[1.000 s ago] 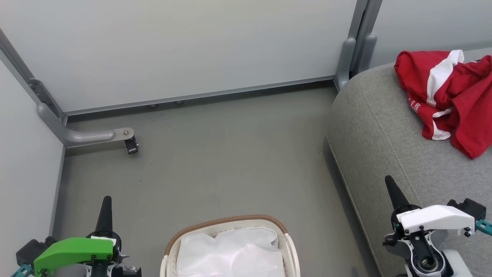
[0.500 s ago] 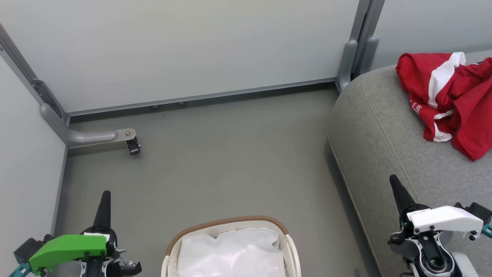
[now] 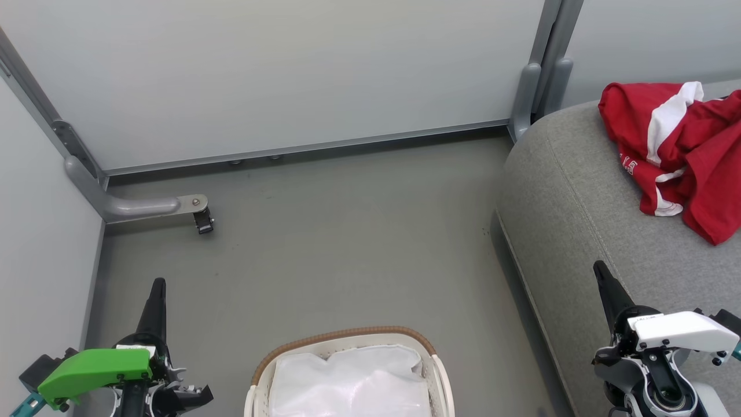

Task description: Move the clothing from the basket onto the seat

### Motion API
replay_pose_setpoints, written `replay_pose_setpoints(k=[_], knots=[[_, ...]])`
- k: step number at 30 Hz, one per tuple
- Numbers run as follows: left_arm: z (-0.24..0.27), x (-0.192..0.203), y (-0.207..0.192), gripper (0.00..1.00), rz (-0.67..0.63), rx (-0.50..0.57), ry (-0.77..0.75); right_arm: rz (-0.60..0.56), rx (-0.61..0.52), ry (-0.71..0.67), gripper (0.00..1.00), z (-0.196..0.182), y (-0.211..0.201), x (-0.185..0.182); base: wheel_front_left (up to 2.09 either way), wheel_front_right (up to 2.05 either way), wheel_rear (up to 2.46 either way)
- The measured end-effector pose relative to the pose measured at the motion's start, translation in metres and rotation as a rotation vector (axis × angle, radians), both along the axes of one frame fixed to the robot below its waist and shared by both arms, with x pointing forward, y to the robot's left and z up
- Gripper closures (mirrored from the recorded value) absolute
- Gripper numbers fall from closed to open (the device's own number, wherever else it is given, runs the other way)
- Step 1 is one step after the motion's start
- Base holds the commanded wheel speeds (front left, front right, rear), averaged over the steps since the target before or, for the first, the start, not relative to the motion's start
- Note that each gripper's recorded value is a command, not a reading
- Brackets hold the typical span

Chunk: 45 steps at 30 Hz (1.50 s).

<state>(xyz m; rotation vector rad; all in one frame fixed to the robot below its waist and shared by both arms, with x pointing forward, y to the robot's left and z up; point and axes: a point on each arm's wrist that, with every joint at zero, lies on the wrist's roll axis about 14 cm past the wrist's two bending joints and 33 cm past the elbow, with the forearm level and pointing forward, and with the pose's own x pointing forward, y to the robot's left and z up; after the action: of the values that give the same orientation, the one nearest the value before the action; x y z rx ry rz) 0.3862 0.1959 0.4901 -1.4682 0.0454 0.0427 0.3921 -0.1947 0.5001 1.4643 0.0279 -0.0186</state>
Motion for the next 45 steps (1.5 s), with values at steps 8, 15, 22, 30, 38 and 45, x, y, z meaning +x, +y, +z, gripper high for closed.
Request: replay_pose_setpoints(k=[8, 15, 22, 30, 38, 45], knots=[[0.005, 0.000, 0.001, 1.00, 0.002, -0.051, -0.017, -0.003, 0.053, -0.013, 1.00, 0.003, -0.002, -0.001, 0.00, 0.00, 0.00], [0.011, 0.000, 0.002, 1.00, -0.001, -0.090, -0.037, -0.005, 0.095, -0.026, 1.00, 0.006, -0.004, -0.002, 0.00, 0.00, 0.00], [0.014, 0.001, 0.003, 1.00, 0.001, -0.108, -0.049, -0.006, 0.111, -0.032, 1.00, 0.008, -0.005, -0.002, 0.00, 0.00, 0.00], [0.014, 0.001, 0.003, 1.00, 0.001, -0.108, -0.048, -0.006, 0.111, -0.032, 1.00, 0.008, -0.005, -0.002, 0.00, 0.00, 0.00], [0.014, 0.001, 0.003, 1.00, 0.002, -0.108, -0.048, -0.006, 0.111, -0.032, 1.00, 0.008, -0.005, -0.002, 0.00, 0.00, 0.00], [0.014, 0.001, 0.003, 1.00, 0.001, -0.108, -0.048, -0.006, 0.111, -0.032, 1.00, 0.008, -0.005, -0.002, 0.00, 0.00, 0.00]])
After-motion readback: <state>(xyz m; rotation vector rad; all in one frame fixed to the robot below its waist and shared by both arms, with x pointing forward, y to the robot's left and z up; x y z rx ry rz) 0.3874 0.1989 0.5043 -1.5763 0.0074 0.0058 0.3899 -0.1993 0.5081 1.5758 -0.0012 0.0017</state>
